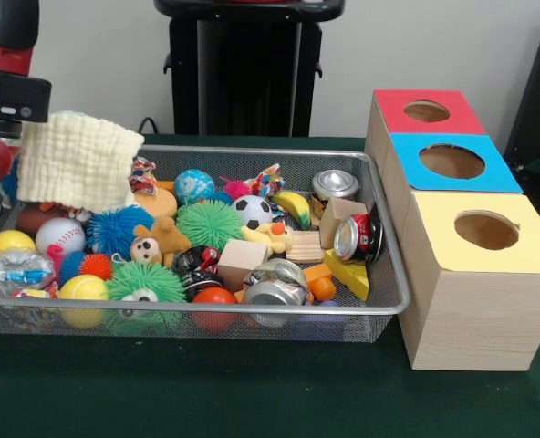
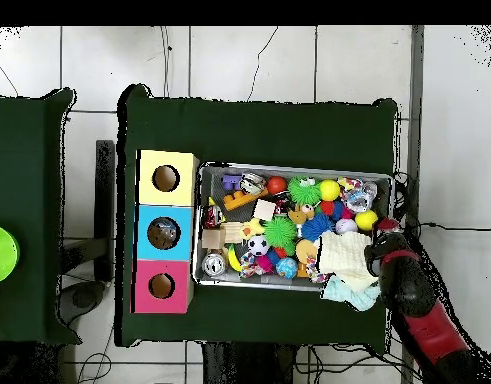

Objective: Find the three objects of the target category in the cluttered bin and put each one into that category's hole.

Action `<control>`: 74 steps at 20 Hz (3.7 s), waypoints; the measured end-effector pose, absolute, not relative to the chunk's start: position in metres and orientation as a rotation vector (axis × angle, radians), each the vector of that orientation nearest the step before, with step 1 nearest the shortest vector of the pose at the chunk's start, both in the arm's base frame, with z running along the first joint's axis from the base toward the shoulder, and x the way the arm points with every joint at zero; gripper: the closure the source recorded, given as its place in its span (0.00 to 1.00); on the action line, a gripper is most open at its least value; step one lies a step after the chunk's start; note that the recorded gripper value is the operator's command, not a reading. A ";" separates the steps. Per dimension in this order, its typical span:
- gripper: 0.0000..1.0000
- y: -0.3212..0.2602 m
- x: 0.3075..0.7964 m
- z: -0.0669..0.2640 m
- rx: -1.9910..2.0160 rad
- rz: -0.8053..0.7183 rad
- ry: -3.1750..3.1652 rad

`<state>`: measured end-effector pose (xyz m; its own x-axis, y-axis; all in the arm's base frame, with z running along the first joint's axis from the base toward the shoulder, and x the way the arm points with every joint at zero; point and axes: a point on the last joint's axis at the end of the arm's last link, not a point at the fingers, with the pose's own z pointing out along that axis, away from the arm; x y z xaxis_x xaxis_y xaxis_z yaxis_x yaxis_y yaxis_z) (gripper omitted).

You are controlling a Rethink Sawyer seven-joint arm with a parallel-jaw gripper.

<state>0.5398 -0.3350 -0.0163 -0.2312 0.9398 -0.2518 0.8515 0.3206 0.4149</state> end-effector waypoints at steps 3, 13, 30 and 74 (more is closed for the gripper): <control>0.00 -0.337 0.540 -0.018 1.583 0.279 2.132; 0.00 -0.337 0.537 -0.029 1.599 0.306 2.124; 0.00 -0.335 0.546 -0.021 1.575 0.333 2.113; 0.00 -0.321 0.575 0.003 1.518 0.474 2.059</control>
<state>0.5746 -0.3211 0.0033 -0.2248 0.9517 -0.2093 0.7643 0.3054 0.5680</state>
